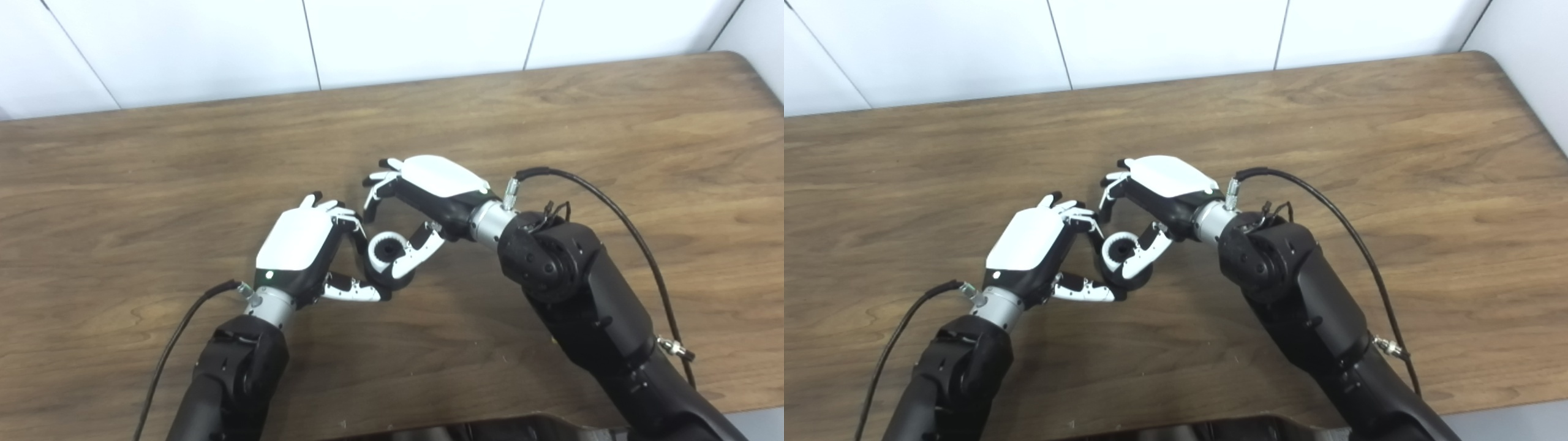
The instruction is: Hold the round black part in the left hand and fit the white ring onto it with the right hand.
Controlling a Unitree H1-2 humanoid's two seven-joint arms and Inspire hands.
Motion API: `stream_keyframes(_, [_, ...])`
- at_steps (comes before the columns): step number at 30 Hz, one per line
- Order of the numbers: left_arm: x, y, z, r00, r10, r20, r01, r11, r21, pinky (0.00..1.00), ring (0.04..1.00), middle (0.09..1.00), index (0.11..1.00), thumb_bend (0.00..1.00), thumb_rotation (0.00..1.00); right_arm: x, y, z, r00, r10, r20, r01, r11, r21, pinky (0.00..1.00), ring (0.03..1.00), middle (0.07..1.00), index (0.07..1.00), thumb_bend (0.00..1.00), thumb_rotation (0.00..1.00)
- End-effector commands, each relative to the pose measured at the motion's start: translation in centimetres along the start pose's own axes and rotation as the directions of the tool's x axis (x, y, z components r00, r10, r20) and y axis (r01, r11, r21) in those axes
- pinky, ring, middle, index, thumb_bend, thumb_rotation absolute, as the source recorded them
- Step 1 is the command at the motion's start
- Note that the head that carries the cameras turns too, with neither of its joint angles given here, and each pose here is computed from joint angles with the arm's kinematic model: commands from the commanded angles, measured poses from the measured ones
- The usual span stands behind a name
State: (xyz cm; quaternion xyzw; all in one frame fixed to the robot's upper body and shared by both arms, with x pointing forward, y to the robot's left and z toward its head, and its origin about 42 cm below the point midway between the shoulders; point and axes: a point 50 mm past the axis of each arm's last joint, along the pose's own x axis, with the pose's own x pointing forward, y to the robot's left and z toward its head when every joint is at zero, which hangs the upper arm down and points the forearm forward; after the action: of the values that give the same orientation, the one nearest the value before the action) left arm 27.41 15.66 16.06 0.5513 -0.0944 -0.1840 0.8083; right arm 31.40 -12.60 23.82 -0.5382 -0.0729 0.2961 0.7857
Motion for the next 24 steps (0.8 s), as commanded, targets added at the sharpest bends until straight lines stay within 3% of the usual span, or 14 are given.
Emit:
stream_keyframes(1, [0.59, 1.08, 0.5, 0.998, 0.056, 0.024, -0.056, 0.998, 0.016, 1.0, 0.888, 0.777, 0.483, 0.52, 0.05, -0.08, -1.94, 0.9, 0.997, -0.064, 0.046, 0.067, 0.996, -0.051, 1.0, 1.0, 0.937, 0.708, 1.0, 0.35])
stream_keyframes(23, [0.71, 1.19, 0.65, 1.0, 0.028, 0.007, -0.028, 0.998, 0.061, 1.0, 0.918, 0.803, 0.497, 0.52, 0.08, -0.25, -2.27, 0.36, 0.998, -0.06, 0.024, 0.062, 0.996, -0.071, 1.0, 1.0, 0.962, 0.781, 1.0, 0.38])
stream_keyframes(24, [0.69, 1.24, 0.64, 1.0, 0.028, 0.007, -0.028, 0.998, 0.062, 1.0, 0.918, 0.805, 0.576, 0.68, 0.15, -0.27, -2.25, 0.32, 0.998, -0.06, 0.022, 0.062, 0.996, -0.07, 1.0, 1.0, 0.962, 0.782, 1.0, 0.38])
